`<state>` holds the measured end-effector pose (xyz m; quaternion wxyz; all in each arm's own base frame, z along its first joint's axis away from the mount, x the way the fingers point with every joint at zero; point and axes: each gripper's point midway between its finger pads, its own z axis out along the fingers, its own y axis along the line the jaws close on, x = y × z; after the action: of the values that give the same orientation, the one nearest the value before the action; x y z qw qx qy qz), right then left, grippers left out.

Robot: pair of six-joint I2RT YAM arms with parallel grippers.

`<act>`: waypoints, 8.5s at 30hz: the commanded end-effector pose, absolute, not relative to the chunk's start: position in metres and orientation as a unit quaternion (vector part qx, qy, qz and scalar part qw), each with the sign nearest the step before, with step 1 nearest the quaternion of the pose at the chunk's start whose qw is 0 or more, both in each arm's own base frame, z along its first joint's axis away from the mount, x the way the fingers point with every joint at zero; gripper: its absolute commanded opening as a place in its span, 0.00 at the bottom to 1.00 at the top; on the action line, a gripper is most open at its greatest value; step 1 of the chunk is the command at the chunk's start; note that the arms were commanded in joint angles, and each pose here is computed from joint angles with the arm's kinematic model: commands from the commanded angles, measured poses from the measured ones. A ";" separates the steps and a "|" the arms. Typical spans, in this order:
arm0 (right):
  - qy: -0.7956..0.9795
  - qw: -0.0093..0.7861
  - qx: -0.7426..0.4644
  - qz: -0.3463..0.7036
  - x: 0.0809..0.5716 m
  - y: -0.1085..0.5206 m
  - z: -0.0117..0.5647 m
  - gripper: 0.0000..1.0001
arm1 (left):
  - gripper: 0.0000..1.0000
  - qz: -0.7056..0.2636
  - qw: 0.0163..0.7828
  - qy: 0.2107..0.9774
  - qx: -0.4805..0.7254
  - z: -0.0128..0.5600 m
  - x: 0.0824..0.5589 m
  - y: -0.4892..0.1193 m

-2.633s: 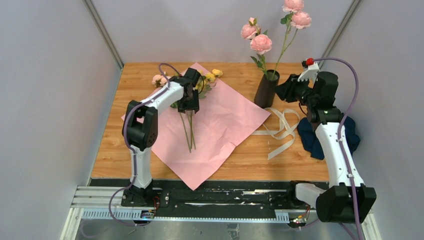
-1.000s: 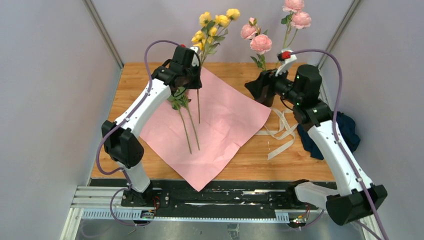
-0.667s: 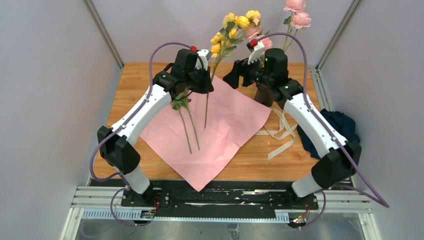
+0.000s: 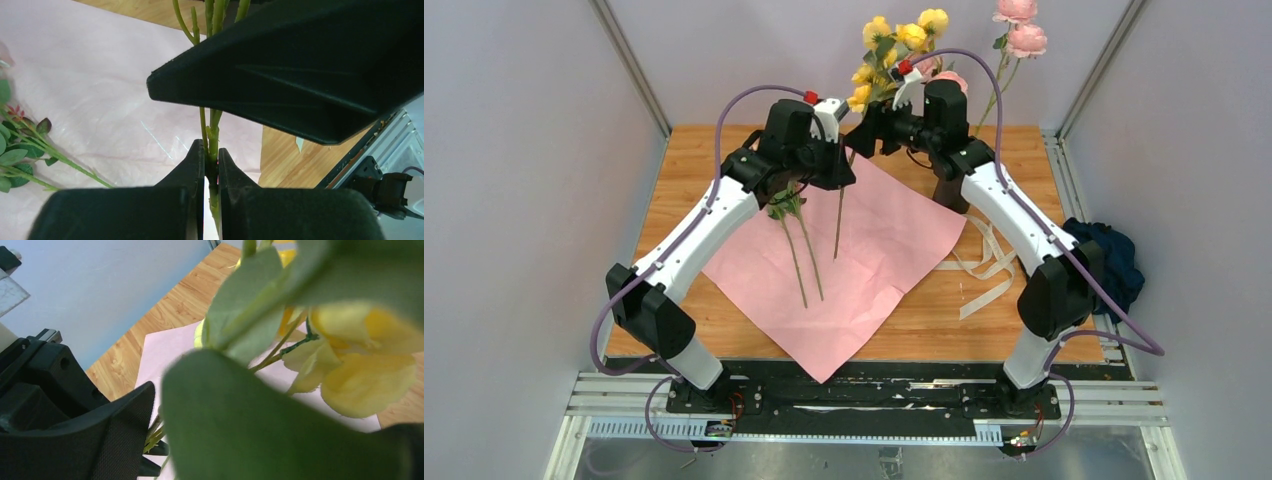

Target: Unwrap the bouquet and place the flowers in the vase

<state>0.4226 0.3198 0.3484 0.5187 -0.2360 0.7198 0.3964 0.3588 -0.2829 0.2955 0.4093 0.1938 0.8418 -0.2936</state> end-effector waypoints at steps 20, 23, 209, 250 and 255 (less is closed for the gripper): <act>0.644 0.595 -0.294 0.380 0.388 0.303 0.455 0.00 | 1.00 -0.292 0.454 0.823 0.178 0.322 0.365 -0.280; 0.636 0.623 -0.296 0.346 0.393 0.284 0.465 0.00 | 1.00 -0.289 0.445 0.830 0.173 0.310 0.366 -0.279; 0.737 0.310 -0.134 0.585 0.444 0.428 0.276 0.78 | 0.00 -0.224 0.414 0.881 0.045 0.261 0.391 -0.192; 0.550 0.516 -0.469 0.460 0.332 0.369 0.438 0.00 | 0.75 -0.203 0.465 0.862 0.004 0.281 0.371 -0.165; 0.576 0.605 -0.456 0.306 0.366 0.314 0.451 0.00 | 0.74 -0.209 0.456 0.865 0.006 0.272 0.376 -0.171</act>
<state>0.3395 0.3564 0.4441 0.5321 -0.4457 0.5683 0.4418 0.3706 -0.1630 0.2759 0.4563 0.0031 0.8680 -0.1960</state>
